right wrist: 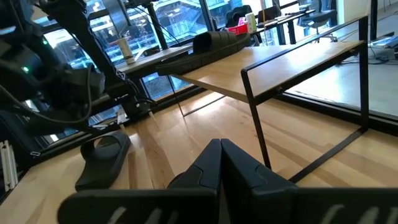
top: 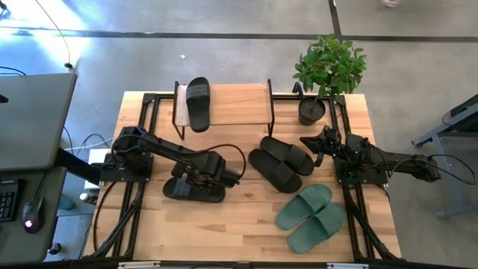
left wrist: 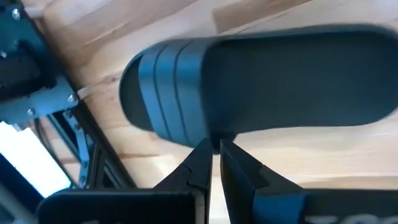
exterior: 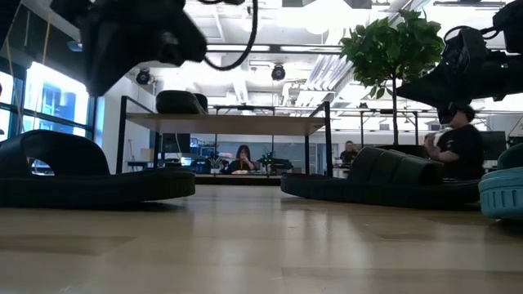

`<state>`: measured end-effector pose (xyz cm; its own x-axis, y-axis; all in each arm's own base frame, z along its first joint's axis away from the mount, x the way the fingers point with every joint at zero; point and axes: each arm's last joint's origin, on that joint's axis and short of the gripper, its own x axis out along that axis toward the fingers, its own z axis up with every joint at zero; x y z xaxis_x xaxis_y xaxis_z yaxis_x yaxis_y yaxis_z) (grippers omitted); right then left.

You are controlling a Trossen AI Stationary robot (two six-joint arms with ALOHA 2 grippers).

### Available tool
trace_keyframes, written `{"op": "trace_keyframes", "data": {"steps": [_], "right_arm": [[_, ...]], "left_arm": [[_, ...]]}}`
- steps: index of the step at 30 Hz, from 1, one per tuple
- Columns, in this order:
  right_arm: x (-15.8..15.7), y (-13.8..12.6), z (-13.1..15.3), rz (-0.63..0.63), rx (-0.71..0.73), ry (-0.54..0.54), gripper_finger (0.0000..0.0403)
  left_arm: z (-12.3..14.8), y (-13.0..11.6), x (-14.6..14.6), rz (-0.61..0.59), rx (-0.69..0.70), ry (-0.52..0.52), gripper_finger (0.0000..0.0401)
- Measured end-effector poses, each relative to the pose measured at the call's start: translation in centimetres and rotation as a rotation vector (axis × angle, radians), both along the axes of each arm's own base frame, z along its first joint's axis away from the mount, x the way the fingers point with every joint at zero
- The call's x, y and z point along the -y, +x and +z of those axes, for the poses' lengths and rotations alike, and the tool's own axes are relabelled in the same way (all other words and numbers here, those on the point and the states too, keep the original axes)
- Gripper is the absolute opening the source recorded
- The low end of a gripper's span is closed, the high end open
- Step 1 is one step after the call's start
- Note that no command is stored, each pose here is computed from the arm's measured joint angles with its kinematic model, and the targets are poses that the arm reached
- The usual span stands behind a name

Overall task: Pick and place slides into the shelf
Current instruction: Put the bottom slide on the shelf

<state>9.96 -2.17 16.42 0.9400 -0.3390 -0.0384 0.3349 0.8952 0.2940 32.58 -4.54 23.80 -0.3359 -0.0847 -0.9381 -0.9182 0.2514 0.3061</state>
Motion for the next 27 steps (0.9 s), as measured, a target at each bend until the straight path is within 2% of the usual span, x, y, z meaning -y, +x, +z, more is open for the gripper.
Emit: {"op": "trace_keyframes", "data": {"steps": [6, 9, 12, 18, 27], "right_arm": [[0.0, 0.0, 0.0, 0.001, 0.000, 0.000, 0.0000], [0.0, 0.0, 0.0, 0.001, 0.000, 0.000, 0.0000], [0.0, 0.0, 0.0, 0.001, 0.000, 0.000, 0.0000], [0.0, 0.0, 0.0, 0.001, -0.001, -0.004, 0.0000], [0.0, 0.0, 0.0, 0.003, -0.006, -0.018, 0.0000]], "left_arm": [[-1.6, -0.9, 0.0, 0.073, -0.085, -0.014, 0.0031], [-2.3, -1.4, 0.0, 0.156, -0.131, 0.006, 0.0056], [-2.6, -1.6, 0.0, 0.181, -0.155, -0.005, 0.0087], [-2.9, -1.5, 0.3, 0.136, -0.131, -0.029, 0.0148], [-3.4, -0.8, 0.1, 0.084, -0.061, 0.009, 0.0224]]}}
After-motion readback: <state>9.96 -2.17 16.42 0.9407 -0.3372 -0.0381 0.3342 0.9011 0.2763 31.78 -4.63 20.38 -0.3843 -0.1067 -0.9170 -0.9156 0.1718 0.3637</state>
